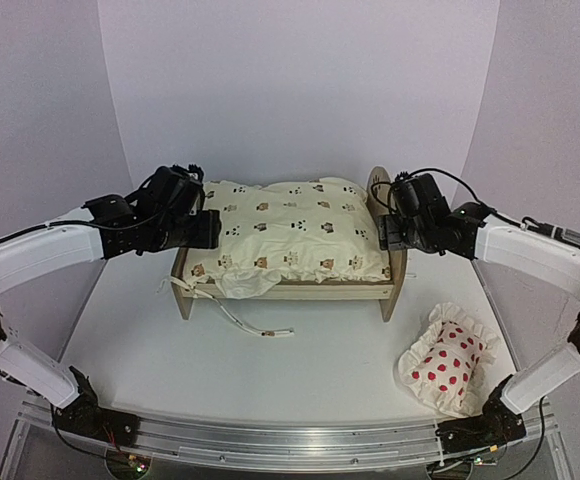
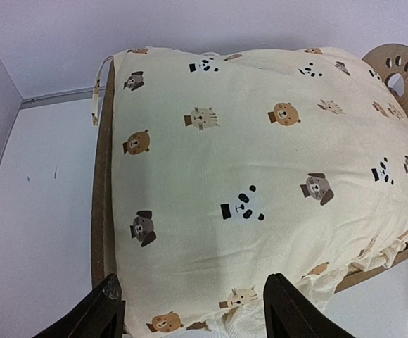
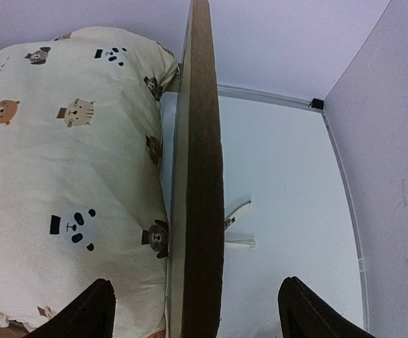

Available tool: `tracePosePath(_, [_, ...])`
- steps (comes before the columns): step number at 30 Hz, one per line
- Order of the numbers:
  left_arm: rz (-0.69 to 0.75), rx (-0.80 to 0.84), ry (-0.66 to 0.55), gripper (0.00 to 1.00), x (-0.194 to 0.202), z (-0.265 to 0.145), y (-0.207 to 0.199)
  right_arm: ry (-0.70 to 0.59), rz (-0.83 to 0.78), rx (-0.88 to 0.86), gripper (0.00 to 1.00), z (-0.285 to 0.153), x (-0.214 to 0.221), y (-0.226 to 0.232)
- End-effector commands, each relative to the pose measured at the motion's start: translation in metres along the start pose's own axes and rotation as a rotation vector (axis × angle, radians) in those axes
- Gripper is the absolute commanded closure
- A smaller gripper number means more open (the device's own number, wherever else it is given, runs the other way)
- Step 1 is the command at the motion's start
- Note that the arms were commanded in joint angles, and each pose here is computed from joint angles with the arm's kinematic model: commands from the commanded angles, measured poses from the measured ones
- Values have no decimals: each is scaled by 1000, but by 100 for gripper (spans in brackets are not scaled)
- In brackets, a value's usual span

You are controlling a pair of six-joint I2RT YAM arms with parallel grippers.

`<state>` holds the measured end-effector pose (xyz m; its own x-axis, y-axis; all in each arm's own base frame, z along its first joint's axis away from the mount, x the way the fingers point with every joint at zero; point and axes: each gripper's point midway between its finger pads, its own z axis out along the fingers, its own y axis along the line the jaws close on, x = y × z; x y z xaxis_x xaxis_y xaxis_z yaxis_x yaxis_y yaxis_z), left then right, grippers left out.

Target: Set up the pet bed

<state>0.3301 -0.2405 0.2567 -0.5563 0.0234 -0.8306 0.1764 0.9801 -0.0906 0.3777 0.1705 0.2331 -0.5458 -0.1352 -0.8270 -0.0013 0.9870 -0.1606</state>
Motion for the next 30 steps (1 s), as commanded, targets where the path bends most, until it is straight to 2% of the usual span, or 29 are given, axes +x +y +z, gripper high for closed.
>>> tracePosePath(1, [3, 68, -33, 32, -1, -7, -6, 93, 43, -96, 26, 20, 5, 16])
tracePosePath(3, [10, 78, -28, 33, 4, -8, -5, 118, 36, -141, 42, 25, 9, 27])
tracePosePath(6, [25, 87, -20, 33, 9, -10, -4, 144, 61, -196, 71, 26, 12, 39])
tracePosePath(8, [35, 93, -17, 34, 11, -10, -4, 156, 91, -216, 87, 25, 14, 45])
tracePosePath(11, [45, 109, -13, 34, 14, -12, -5, 147, 83, -224, 98, 18, 15, 62])
tracePosePath(14, [46, 125, -17, 34, 14, -17, -4, 118, 55, -204, 100, 7, 18, 84])
tracePosePath(23, [63, 175, -22, 35, 15, -34, -3, 116, -65, -329, 100, -13, 38, 184])
tracePosePath(30, [89, 262, -25, 37, 18, -45, -12, 119, -91, -410, 100, -27, 45, 227])
